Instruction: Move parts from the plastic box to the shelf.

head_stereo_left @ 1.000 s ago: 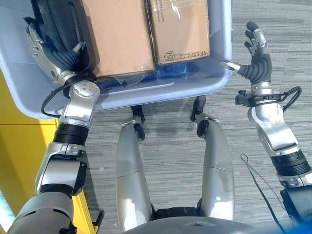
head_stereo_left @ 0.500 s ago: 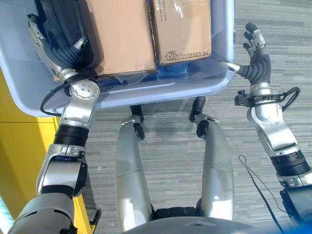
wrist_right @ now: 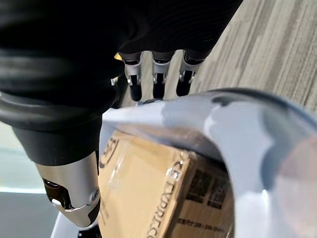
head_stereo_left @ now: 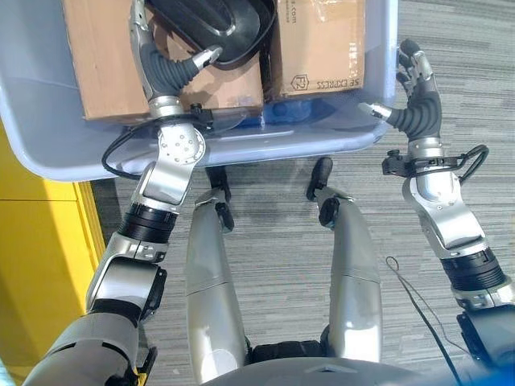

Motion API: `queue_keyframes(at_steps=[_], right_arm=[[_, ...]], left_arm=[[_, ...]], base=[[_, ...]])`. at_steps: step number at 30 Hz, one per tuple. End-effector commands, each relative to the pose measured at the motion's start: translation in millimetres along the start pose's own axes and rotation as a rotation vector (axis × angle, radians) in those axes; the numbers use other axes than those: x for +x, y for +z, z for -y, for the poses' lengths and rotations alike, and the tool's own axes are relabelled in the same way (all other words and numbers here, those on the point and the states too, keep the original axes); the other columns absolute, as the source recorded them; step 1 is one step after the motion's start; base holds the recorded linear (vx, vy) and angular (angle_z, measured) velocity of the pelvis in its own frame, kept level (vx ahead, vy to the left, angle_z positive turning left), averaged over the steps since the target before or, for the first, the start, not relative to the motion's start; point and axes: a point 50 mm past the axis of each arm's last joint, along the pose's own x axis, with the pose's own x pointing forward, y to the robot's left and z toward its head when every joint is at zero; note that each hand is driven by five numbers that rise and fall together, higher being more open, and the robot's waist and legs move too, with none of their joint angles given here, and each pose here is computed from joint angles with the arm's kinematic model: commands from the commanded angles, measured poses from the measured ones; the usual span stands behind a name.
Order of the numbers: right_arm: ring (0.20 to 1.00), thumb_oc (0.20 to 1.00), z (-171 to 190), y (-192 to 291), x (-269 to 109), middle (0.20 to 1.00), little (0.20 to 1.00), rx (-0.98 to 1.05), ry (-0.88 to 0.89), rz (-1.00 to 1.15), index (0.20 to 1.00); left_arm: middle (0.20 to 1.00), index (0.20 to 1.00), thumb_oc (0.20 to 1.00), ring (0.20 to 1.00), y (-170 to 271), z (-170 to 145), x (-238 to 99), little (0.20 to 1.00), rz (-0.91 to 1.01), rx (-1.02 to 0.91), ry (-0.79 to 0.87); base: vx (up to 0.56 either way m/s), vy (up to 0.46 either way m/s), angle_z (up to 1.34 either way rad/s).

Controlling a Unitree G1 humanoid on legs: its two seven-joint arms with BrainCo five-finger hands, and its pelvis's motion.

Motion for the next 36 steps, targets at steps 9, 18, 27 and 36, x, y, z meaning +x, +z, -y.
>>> queue_keyframes(at_steps=[9,18,27,36], right_arm=[[1.000,1.000,-0.4,7.9,-0.4,1.000,1.000,0.022,0.010,0.055,1.000],[1.000,1.000,-18.5,9.9,-4.8,1.000,1.000,0.052,0.000,0.053,1.000],[1.000,1.000,-31.9,12.1,-5.9,1.000,1.000,0.084,0.001,0.062,1.000],[1.000,1.000,-39.9,9.2,-3.5,1.000,1.000,0.096,0.032,0.032,1.000]], left_arm=[[1.000,1.000,1.000,1.000,16.8,-9.0,-3.0,1.000,0.031,-0.056,0.194],[1.000,1.000,1.000,1.000,2.2,-12.9,-27.8,1.000,-0.266,-0.618,0.508],[1.000,1.000,1.000,1.000,18.6,-21.6,-31.2,1.000,-0.242,-0.652,0.754],[1.000,1.000,1.000,1.000,30.7,-11.4,-19.9,1.000,-0.215,-0.631,0.680]], base=[[0.00,0.000,0.00],[-0.01,-0.068,0.07],[0.01,-0.082,0.03],[0.02,-0.017,0.00]])
